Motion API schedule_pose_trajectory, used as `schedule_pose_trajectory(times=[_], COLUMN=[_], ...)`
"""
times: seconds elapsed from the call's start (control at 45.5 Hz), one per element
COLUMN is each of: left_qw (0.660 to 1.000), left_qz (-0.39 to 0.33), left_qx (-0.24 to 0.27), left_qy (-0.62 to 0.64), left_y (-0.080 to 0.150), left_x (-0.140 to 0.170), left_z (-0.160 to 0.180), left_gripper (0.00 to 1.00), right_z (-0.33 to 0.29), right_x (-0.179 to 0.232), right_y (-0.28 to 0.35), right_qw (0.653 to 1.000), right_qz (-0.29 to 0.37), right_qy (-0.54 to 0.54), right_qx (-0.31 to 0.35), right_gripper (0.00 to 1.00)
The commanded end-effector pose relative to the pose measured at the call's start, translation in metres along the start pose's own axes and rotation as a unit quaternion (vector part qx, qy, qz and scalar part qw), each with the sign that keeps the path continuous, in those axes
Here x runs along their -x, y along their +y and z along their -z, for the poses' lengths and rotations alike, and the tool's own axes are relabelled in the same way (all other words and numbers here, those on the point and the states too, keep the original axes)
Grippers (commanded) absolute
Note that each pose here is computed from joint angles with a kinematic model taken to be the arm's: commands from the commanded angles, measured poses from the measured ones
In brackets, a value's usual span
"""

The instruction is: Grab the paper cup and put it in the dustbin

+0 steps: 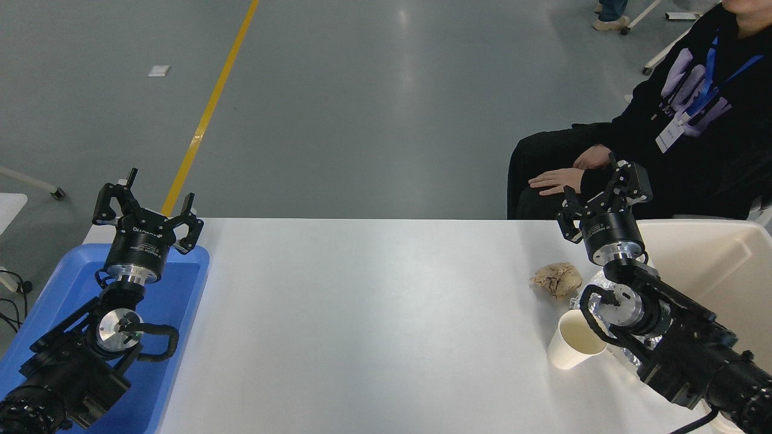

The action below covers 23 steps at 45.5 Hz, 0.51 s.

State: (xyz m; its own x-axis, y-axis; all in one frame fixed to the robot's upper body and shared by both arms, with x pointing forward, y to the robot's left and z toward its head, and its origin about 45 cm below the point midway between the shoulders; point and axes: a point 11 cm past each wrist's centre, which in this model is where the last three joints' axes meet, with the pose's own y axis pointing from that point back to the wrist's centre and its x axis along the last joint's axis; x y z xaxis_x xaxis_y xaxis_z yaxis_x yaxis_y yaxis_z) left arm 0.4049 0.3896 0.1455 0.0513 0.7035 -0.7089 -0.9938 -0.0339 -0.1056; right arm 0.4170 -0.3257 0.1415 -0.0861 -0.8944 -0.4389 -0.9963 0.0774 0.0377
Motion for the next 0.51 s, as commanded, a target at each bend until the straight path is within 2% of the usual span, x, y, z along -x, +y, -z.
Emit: schedule_pose_trajectory(times=[0.0, 0.484], left_qw=[1.000, 1.000], left_qz=[0.000, 0.000], left_qx=[0.000, 0.001], left_qy=[0.000, -0.001], left_y=[0.0000, -0.0011], left_x=[-0.0002, 0.0006], left_z=[-0.0001, -0.0006], left_gripper=[0.99, 0.99], right_z=[0.0034, 0.0011], right_x=[-0.0059, -0.0041], right_y=[0.0005, 0.0009], right_qw=[1.000, 1.000], right_qz=[-0.004, -0.003], right_qy=[0.005, 0.004], right_qx=[-0.002, 0.000], right_gripper=[1.00, 1.00])
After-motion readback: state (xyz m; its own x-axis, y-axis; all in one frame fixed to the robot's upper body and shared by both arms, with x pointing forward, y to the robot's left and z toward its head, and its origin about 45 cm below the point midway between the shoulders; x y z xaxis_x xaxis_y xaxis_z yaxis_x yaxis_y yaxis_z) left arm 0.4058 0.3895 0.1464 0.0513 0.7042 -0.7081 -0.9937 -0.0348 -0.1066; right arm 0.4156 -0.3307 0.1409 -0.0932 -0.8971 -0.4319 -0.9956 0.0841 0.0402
